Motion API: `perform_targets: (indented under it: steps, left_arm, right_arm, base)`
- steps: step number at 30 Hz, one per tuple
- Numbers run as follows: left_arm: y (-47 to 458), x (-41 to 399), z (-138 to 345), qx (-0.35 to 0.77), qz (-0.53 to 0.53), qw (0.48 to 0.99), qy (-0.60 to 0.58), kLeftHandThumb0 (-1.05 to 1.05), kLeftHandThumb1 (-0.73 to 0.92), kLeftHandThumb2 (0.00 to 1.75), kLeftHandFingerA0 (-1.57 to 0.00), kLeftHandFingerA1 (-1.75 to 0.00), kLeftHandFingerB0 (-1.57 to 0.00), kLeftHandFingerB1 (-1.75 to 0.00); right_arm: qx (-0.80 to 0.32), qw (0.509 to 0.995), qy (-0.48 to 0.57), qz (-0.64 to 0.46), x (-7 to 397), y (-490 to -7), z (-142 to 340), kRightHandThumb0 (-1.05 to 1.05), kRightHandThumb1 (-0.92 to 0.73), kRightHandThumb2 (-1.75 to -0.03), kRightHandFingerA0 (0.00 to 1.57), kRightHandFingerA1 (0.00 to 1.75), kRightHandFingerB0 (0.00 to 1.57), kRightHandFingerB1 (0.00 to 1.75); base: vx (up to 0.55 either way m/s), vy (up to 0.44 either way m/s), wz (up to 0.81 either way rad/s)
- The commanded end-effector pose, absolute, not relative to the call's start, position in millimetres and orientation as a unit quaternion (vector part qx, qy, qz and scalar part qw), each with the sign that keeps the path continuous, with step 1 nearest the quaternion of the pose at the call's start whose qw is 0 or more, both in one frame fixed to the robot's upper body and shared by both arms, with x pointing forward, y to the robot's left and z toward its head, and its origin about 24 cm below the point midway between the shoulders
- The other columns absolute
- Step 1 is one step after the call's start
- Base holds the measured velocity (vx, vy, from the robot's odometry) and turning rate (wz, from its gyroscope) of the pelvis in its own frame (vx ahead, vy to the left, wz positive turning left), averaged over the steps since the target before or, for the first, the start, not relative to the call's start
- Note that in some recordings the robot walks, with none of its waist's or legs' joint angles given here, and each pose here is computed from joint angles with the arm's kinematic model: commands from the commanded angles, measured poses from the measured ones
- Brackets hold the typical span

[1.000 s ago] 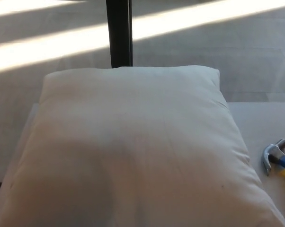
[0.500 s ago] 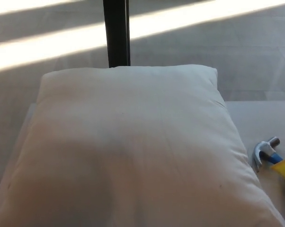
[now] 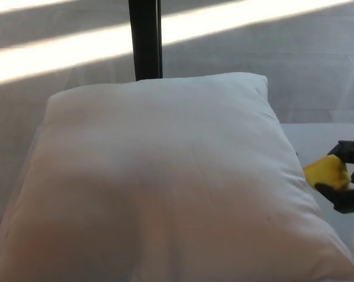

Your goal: A hammer is kept on the right hand side and a pillow is kept on the left hand side on the desk infront of the robot and the robot uses its right hand to pick up the hammer and makes a downward swinging motion to hit the pillow

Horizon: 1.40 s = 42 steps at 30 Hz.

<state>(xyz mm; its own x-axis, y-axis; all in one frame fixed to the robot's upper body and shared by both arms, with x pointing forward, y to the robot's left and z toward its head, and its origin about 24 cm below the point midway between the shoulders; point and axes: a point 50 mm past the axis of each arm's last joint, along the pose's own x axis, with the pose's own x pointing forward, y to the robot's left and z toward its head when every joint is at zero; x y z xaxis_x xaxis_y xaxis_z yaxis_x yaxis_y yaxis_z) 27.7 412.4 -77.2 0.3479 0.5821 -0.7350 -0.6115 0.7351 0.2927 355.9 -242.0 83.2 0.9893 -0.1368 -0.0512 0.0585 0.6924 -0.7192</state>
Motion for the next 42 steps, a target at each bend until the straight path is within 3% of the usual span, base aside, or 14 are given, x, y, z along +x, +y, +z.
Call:
perform_targets:
  steps: [1, 2, 10, 11, 13, 14, 20, 21, 25, 26, 31, 32, 35, 42]
  left_arm:
    - [417, 25, -73, -0.017, 0.372, 0.822, 0.43, -0.69, 0.77, 0.63, -0.81, -0.6, -0.66, -0.51]
    - [417, 26, -73, -0.018, 0.376, 0.821, 0.43, -0.7, 0.76, 0.63, -0.84, -0.59, -0.68, -0.5]
    - [415, 22, -75, -0.018, 0.376, 0.82, 0.43, -0.69, 0.77, 0.63, -0.79, -0.58, -0.69, -0.51]
    - [415, 21, -75, -0.022, 0.375, 0.821, 0.43, -0.69, 0.77, 0.63, -0.8, -0.59, -0.69, -0.51]
    - [415, 22, -74, -0.017, 0.373, 0.821, 0.432, -0.69, 0.77, 0.63, -0.79, -0.58, -0.67, -0.5]
    - [415, 21, -74, -0.017, 0.374, 0.821, 0.43, -0.68, 0.6, 0.97, -0.7, -0.66, -0.63, -0.63]
    - [416, 21, -74, -0.011, 0.369, 0.822, 0.433, -0.68, 0.77, 0.62, -0.77, -0.55, -0.66, -0.49]
    - [416, 22, -73, -0.012, 0.371, 0.823, 0.431, -0.69, 0.78, 0.63, -0.78, -0.58, -0.65, -0.5]
    - [416, 22, -73, -0.012, 0.367, 0.826, 0.428, -0.69, 0.6, 0.98, -0.71, -0.66, -0.62, -0.63]
    - [416, 23, -73, -0.013, 0.367, 0.826, 0.427, -0.69, 0.61, 0.99, -0.71, -0.66, -0.62, -0.63]
    - [416, 24, -73, -0.014, 0.37, 0.825, 0.428, -0.69, 0.79, 0.63, -0.77, -0.56, -0.63, -0.5]
    - [416, 24, -73, -0.016, 0.369, 0.826, 0.426, -0.68, 0.79, 0.63, -0.77, -0.57, -0.62, -0.5]
    - [415, 22, -74, -0.011, 0.37, 0.823, 0.431, -0.7, 0.78, 0.64, -0.78, -0.55, -0.67, -0.5]
    - [414, 21, -75, -0.009, 0.365, 0.823, 0.436, -0.69, 0.8, 0.63, -0.77, -0.56, -0.65, -0.49]
  right_arm:
    - [-0.342, 0.937, 0.017, -0.065, 370, -237, 116, -0.28, -0.45, -1.14, 1.2, 1.37, 1.06, 1.28]
    - [-0.338, 0.939, 0.022, -0.067, 372, -237, 119, -0.19, -0.41, -1.24, 0.97, 1.74, 0.75, 1.52]
    - [-0.354, 0.932, 0.009, -0.079, 376, -244, 132, -0.22, -0.42, -1.18, 1.22, 1.4, 1.06, 1.29]
    - [-0.355, 0.931, 0.006, -0.082, 376, -246, 135, -0.17, -0.39, -1.32, 0.95, 1.75, 0.85, 1.56]
    - [-0.363, 0.927, -0.001, -0.095, 376, -251, 139, -0.24, -0.42, -1.17, 1.22, 1.4, 1.07, 1.3]
    - [-0.366, 0.925, -0.002, -0.098, 376, -252, 139, -0.2, -0.39, -1.25, 0.93, 1.75, 0.83, 1.58]
    - [-0.408, 0.905, 0.015, -0.12, 373, -267, 141, -0.21, -0.43, -1.21, 0.94, 1.74, 0.83, 1.54]
    - [-0.414, 0.901, 0.016, -0.13, 371, -272, 140, -0.29, -0.45, -1.15, 1.23, 1.38, 1.0, 1.22]
    - [-0.408, 0.899, 0.033, -0.154, 369, -281, 139, -0.23, -0.53, -1.06, 0.92, 1.75, 0.76, 1.51]
    - [-0.402, 0.9, 0.042, -0.165, 369, -283, 139, -0.32, -0.51, -1.11, 1.18, 1.35, 0.94, 1.19]
    - [-0.356, 0.912, 0.051, -0.2, 368, -294, 142, -0.25, -0.5, -1.14, 0.91, 1.7, 0.78, 1.39]
    - [-0.339, 0.914, 0.038, -0.219, 369, -294, 146, -0.31, -0.51, -1.12, 1.19, 1.33, 0.91, 1.13]
    - [-0.309, 0.924, 0.025, -0.222, 371, -291, 152, -0.24, -0.5, -1.06, 0.87, 1.74, 0.77, 1.4]
    - [-0.207, 0.962, -0.015, -0.175, 383, -253, 181, -0.3, -0.43, -1.16, 1.25, 1.42, 1.1, 1.33]
  base:
    - [0.0, 0.0, 0.0]
    - [0.0, 0.0, 0.0]
    - [0.0, 0.0, 0.0]
    - [0.0, 0.0, 0.0]
    - [0.0, 0.0, 0.0]
    - [0.0, 0.0, 0.0]
    - [0.0, 0.0, 0.0]
    - [0.0, 0.0, 0.0]
    - [0.0, 0.0, 0.0]
    - [0.0, 0.0, 0.0]
    - [0.0, 0.0, 0.0]
    - [0.0, 0.0, 0.0]
    - [0.0, 0.0, 0.0]
    - [0.0, 0.0, 0.0]
